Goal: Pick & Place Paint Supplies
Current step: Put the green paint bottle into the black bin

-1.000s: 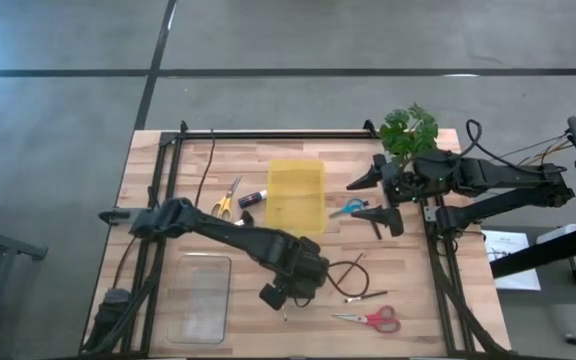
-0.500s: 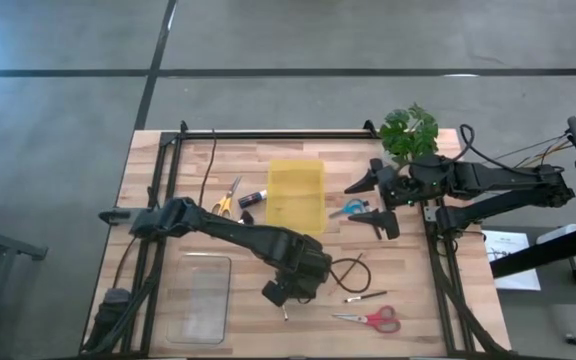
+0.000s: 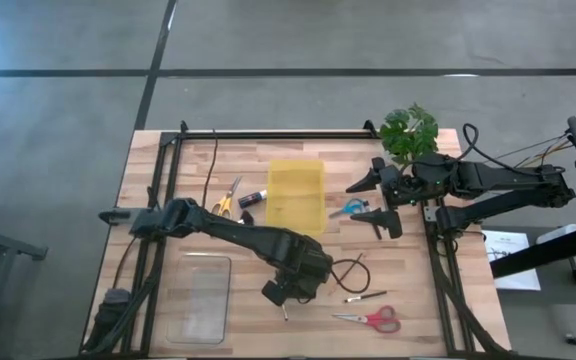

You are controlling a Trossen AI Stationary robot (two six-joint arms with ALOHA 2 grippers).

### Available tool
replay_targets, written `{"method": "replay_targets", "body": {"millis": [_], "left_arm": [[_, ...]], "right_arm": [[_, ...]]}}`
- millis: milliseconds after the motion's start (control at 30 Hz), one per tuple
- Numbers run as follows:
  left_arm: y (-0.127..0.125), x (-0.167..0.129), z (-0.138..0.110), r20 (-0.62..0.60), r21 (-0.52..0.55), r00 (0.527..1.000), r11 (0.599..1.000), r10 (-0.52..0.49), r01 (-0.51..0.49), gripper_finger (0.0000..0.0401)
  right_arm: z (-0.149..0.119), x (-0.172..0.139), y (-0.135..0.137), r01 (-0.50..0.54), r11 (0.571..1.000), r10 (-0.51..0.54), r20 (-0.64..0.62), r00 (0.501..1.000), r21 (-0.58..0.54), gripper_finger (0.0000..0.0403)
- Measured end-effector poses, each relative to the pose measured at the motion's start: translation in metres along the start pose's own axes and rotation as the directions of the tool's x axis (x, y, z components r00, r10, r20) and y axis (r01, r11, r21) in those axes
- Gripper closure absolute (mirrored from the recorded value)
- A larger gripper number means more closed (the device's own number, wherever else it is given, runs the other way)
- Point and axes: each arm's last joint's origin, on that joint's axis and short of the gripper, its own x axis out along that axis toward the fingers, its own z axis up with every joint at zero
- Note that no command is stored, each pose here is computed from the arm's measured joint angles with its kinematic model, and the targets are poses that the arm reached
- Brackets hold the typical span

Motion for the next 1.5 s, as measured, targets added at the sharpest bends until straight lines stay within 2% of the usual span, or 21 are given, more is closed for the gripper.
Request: {"method": "replay_targets", "body": {"millis": [167, 433, 767, 1400, 1500], "left_arm": [[0.000, 0.004, -0.002, -0.010, -0.001, 1.000, 1.000, -0.003, 0.003, 0.0265], [-0.001, 0.016, -0.005, -0.028, 0.001, 1.000, 1.000, -0.014, 0.014, 0.0278], [0.000, 0.016, -0.002, 0.005, 0.018, 1.000, 1.000, -0.002, 0.002, 0.0246], [0.002, 0.016, 0.000, 0.029, 0.022, 1.000, 1.000, 0.007, -0.008, 0.0243], [0.002, 0.016, 0.001, 0.034, 0.022, 0.999, 1.000, 0.009, -0.010, 0.0253]], "right_arm": [[0.000, 0.000, 0.000, -0.001, 1.000, 0.001, -0.001, 1.000, -0.003, 0.0060], [-0.002, 0.001, 0.000, -0.002, 1.000, 0.002, -0.005, 1.000, -0.003, 0.0060], [-0.003, 0.002, -0.001, -0.007, 1.000, 0.007, -0.007, 1.000, -0.003, 0.0060], [-0.007, 0.003, -0.001, -0.011, 1.000, 0.011, -0.018, 1.000, 0.002, 0.0060], [-0.007, 0.003, -0.001, -0.011, 1.000, 0.011, -0.018, 1.000, 0.002, 0.0060]]}}
